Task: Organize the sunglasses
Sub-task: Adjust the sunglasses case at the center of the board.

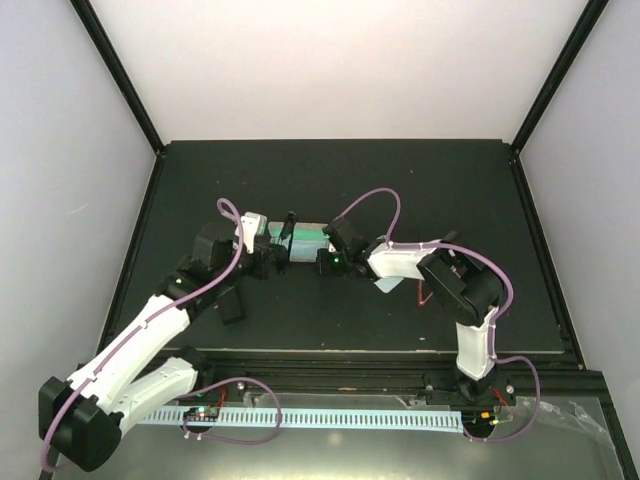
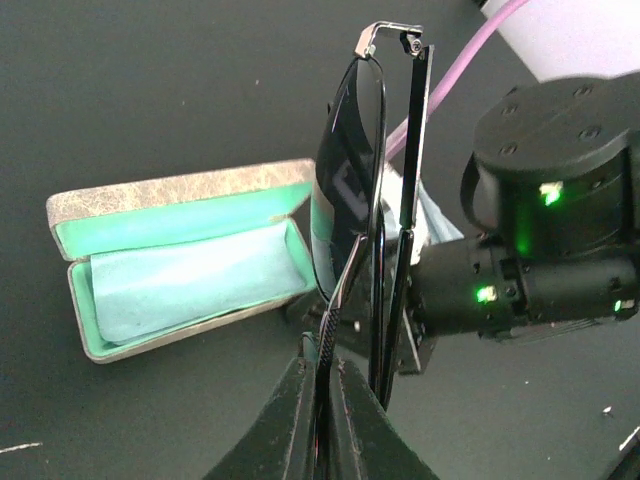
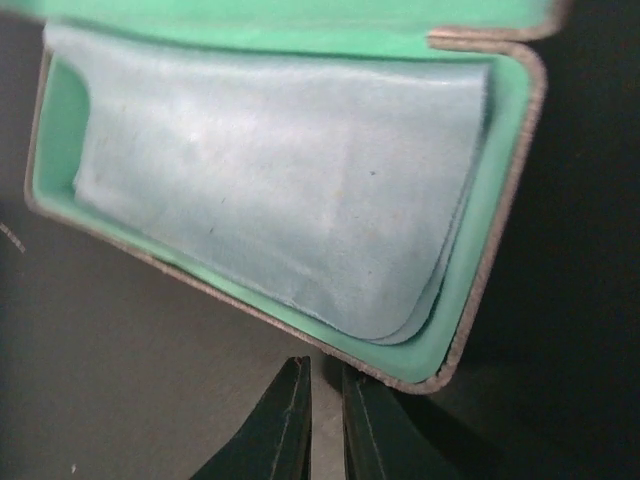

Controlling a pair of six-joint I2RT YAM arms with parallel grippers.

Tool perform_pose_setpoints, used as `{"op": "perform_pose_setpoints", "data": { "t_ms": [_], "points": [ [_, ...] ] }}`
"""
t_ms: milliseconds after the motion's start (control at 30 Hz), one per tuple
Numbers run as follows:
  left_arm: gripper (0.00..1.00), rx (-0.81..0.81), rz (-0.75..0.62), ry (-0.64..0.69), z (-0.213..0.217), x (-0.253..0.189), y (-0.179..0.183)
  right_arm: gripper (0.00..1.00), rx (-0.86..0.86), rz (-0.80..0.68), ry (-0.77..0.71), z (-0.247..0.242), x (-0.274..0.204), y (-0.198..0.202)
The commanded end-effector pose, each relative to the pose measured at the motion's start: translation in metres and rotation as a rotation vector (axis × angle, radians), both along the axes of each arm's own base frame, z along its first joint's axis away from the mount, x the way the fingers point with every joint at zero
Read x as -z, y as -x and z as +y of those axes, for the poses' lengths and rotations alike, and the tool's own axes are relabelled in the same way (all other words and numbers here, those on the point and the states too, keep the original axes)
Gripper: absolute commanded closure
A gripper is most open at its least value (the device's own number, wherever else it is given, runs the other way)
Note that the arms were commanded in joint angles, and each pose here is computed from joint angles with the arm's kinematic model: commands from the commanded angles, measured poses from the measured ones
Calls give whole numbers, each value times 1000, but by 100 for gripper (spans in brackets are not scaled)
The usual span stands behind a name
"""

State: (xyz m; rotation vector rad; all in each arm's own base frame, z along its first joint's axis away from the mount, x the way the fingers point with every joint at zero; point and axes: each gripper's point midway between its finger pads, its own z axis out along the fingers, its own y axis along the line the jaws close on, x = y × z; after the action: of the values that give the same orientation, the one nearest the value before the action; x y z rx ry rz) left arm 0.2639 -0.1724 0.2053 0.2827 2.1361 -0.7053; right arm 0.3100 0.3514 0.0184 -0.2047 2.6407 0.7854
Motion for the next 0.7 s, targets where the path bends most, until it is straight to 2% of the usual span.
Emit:
{"op": "perform_pose_setpoints", "data": {
  "t_ms": [0,233,500,667],
  "points": [
    [98,15,12,-3,-4,-4,-6,86,72,-13,69,-15,9,-20],
    [98,-25,71,-96,-5,14,-24,80,76,-34,43,-7,2,-40],
    [99,-51,95,-183,-6,25,-42,80,105,-40,30,-10,0,-61],
    [98,-48,116,-267,-14,32,-47,80,111,-31,16,-18,0,-55]
  ]
}}
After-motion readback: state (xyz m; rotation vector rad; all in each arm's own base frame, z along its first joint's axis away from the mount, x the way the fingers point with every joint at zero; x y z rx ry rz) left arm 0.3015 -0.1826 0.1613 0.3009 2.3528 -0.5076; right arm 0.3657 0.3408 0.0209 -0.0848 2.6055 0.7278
